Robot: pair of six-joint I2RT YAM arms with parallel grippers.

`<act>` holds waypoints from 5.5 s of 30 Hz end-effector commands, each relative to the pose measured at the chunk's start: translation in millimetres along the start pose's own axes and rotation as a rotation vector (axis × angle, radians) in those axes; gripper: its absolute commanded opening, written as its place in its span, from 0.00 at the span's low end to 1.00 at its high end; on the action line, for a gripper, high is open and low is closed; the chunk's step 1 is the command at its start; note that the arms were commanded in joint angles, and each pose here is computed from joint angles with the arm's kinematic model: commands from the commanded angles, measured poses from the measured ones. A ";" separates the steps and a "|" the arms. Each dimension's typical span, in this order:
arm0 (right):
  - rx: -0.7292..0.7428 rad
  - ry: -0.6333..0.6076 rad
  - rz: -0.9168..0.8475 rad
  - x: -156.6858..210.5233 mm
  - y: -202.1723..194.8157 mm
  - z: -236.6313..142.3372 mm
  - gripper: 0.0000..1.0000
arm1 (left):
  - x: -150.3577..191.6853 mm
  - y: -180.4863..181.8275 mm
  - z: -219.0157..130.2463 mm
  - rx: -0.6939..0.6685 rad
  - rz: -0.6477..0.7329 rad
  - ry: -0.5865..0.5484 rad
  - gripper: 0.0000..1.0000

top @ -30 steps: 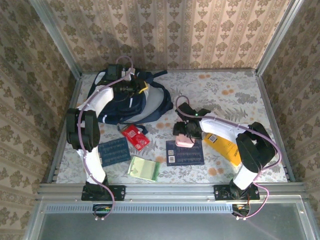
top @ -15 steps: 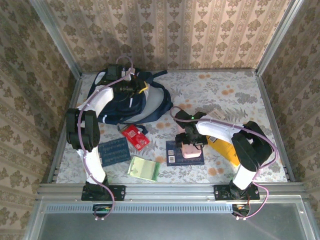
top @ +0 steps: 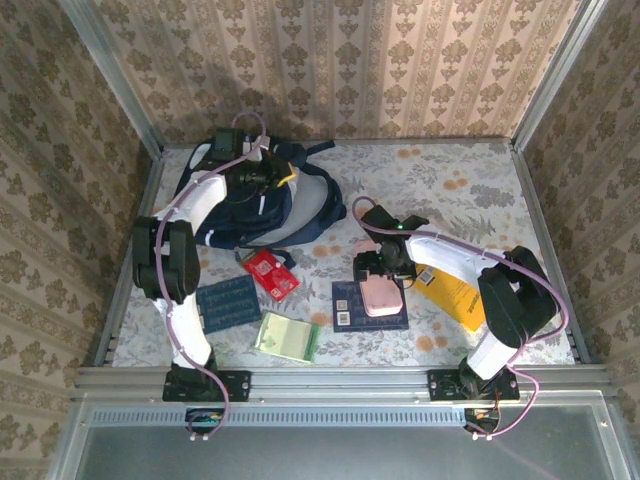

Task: Pack the student bag

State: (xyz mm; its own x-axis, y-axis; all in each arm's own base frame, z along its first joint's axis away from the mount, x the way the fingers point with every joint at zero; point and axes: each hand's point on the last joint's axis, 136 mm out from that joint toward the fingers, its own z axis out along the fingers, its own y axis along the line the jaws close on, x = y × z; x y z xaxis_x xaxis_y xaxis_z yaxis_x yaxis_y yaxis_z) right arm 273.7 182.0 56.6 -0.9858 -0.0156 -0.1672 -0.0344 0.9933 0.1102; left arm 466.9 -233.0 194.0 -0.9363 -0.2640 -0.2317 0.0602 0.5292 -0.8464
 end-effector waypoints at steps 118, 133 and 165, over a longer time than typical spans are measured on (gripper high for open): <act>-0.588 -0.336 0.496 -204.2 127.7 -78.0 0.83 | 43.4 -242.3 -72.7 0.389 0.428 0.102 0.00; -0.502 -0.391 0.436 -249.9 145.3 -49.4 1.00 | 38.0 -255.9 -82.7 0.415 0.455 0.087 0.00; -0.497 -0.468 -0.700 -32.9 183.9 -144.8 0.88 | -7.1 -110.0 -12.9 0.178 0.224 0.041 0.00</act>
State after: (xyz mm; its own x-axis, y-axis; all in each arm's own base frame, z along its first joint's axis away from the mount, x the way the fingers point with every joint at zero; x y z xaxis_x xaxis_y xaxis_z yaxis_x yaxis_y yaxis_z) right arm 325.2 340.9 267.4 -0.5733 -0.2076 -0.7926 -0.6338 0.7254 0.2685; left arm 448.9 -290.3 305.5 -0.9217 -0.0735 -0.3808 0.3254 0.3876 -0.8625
